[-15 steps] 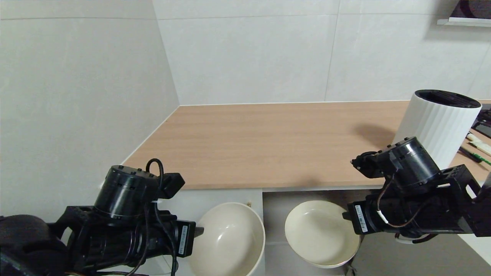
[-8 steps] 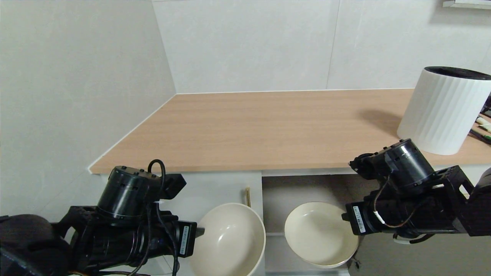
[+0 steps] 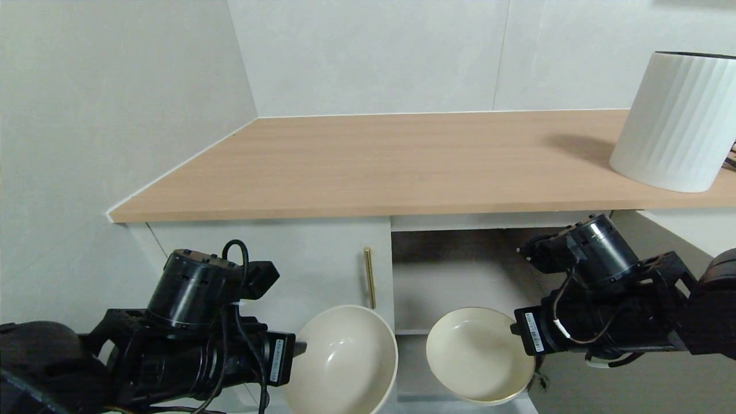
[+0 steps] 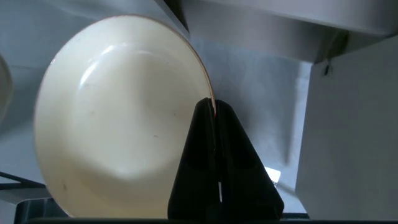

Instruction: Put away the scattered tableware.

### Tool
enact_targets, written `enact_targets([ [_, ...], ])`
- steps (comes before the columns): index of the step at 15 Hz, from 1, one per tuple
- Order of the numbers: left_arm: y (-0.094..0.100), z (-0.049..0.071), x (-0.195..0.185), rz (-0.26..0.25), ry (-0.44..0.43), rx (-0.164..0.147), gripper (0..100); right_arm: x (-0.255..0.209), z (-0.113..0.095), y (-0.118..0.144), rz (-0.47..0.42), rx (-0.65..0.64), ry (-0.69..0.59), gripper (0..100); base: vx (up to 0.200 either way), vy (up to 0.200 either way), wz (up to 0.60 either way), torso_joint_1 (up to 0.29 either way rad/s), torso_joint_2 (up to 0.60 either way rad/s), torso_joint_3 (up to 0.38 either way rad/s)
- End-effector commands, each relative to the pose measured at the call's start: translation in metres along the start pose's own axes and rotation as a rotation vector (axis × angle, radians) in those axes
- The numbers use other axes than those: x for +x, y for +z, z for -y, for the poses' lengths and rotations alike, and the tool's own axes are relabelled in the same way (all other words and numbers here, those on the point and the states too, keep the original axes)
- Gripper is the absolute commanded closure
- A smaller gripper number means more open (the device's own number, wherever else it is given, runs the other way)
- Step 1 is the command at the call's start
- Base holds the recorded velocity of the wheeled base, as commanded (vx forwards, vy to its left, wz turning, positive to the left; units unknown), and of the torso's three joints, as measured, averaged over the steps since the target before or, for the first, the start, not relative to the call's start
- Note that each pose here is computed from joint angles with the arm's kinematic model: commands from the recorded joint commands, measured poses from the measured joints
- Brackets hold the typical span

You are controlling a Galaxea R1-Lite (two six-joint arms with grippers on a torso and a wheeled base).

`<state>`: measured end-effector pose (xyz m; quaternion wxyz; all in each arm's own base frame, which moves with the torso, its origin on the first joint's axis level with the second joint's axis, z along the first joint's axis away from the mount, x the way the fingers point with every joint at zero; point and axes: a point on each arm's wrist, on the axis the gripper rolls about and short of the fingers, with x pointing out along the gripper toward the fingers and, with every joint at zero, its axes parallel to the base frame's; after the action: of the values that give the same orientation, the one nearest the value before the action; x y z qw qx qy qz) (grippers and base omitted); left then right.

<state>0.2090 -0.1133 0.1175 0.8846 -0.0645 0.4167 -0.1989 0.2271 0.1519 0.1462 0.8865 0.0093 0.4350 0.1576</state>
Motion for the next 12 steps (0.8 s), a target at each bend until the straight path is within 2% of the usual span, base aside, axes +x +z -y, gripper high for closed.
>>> enact_targets([
  [1, 0.0, 0.0, 0.001, -0.001, 0.001, -0.001, 100, 0.003, 0.0, 0.0, -0.009, 0.0, -0.002, 100, 0.0, 0.0, 0.0, -0.139, 0.46, 0.315],
  [6, 0.001, 0.0, 0.0, 0.003, 0.0, 0.0, 100, 0.008, -0.001, -0.001, -0.006, 0.0, -0.003, 100, 0.0, 0.0, 0.0, -0.082, 0.37, 0.273],
  [12, 0.0, 0.0, 0.0, 0.002, 0.002, 0.0, 100, 0.039, 0.002, -0.005, -0.05, 0.004, -0.029, 100, 0.0, 0.0, 0.0, -0.009, 0.03, 0.018],
])
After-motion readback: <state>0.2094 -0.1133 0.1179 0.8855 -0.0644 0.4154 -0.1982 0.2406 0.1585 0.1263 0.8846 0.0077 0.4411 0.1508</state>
